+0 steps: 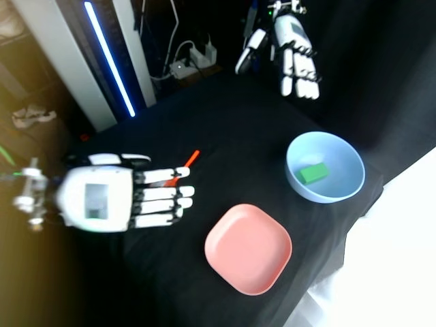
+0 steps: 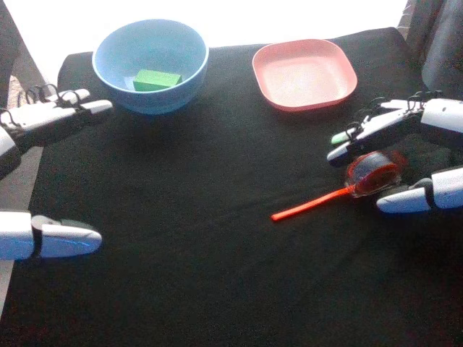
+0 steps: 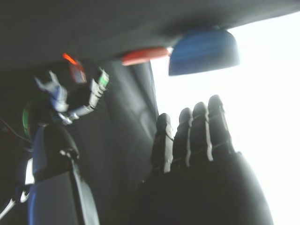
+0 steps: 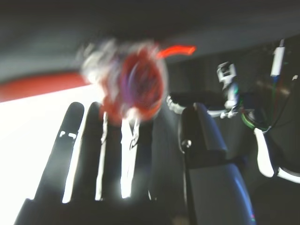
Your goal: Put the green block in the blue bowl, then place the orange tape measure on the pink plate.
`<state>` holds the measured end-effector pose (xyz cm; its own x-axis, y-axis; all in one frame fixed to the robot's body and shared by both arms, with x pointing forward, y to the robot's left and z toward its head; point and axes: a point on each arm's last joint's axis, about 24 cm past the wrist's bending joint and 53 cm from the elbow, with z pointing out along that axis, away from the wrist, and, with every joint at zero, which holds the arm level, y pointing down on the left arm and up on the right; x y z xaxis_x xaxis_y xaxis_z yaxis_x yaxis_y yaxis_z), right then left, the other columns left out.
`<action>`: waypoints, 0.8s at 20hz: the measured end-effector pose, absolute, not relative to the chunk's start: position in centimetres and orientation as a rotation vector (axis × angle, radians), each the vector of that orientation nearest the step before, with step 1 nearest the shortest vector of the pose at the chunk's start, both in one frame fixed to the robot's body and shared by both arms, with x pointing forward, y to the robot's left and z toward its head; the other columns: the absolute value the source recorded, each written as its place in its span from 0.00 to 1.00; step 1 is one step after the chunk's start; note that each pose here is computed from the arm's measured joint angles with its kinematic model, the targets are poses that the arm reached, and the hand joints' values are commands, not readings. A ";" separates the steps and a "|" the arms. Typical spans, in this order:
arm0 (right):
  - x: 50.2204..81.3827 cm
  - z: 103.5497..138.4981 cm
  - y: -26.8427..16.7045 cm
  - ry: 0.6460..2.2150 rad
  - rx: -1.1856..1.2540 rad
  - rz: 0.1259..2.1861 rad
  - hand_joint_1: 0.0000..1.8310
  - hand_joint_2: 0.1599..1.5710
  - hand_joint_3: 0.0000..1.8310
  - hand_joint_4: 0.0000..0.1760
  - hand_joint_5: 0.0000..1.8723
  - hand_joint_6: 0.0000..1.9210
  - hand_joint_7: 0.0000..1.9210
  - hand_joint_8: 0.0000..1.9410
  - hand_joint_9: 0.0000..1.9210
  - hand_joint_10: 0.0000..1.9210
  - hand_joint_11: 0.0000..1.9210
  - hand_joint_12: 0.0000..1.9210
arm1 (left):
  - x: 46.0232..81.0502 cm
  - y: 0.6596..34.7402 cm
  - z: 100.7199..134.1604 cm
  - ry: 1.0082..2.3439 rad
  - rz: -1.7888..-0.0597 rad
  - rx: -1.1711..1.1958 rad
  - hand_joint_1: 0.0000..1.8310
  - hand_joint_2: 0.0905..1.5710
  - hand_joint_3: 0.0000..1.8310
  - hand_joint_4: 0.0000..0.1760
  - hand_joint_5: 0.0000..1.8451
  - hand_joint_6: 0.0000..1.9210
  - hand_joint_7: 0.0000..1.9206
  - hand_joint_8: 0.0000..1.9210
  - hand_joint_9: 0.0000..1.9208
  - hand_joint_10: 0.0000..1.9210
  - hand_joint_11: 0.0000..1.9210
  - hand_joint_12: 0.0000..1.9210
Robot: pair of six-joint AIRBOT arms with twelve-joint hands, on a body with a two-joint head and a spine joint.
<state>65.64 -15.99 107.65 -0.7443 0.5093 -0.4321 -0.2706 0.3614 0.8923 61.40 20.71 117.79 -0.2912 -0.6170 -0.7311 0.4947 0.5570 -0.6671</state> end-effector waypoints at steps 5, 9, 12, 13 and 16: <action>66.7 108.0 -16.2 1.928 0.212 1.427 0.71 0.66 0.00 0.00 0.66 0.14 0.48 0.64 0.46 0.65 0.38 0.75 | 61.2 20.7 116.5 1.553 -1.091 -0.135 0.41 0.57 0.01 0.48 0.11 0.00 0.02 0.00 0.00 0.00 0.00 0.00; 67.1 108.0 -16.3 1.925 0.212 1.415 0.74 0.67 0.00 0.00 0.63 0.20 0.46 0.63 0.50 0.68 0.44 0.74 | 61.2 20.7 116.5 1.554 -1.095 -0.134 0.41 0.57 0.01 0.49 0.12 0.01 0.03 0.00 0.01 0.00 0.03 0.02; 67.1 107.8 -16.3 1.934 0.209 1.406 0.71 0.66 0.00 0.00 0.64 0.21 0.50 0.62 0.50 0.62 0.43 0.76 | 61.1 20.6 116.4 1.556 -1.099 -0.136 0.41 0.57 0.01 0.49 0.13 0.01 0.04 0.01 0.03 0.01 0.04 0.03; 67.1 107.9 -16.1 1.935 0.198 1.402 0.70 0.67 0.00 0.00 0.63 0.21 0.49 0.68 0.51 0.67 0.46 0.82 | 61.1 20.6 116.4 1.557 -1.100 -0.140 0.39 0.57 0.00 0.54 0.14 0.01 0.05 0.01 0.04 0.01 0.04 0.03; 67.4 109.1 -15.5 1.910 0.170 1.418 0.68 0.72 0.00 0.00 0.55 0.33 0.41 0.80 0.48 0.91 0.49 0.99 | 61.0 20.7 116.1 1.565 -1.100 -0.140 0.37 0.56 0.00 0.57 0.14 0.01 0.05 0.01 0.03 0.00 0.01 0.02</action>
<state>67.42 -15.47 109.09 -0.7184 0.5069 -0.4763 -0.3092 0.3806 0.8715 60.98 20.66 116.09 -0.3328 -0.6190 -0.7114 0.4599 0.5521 -0.6955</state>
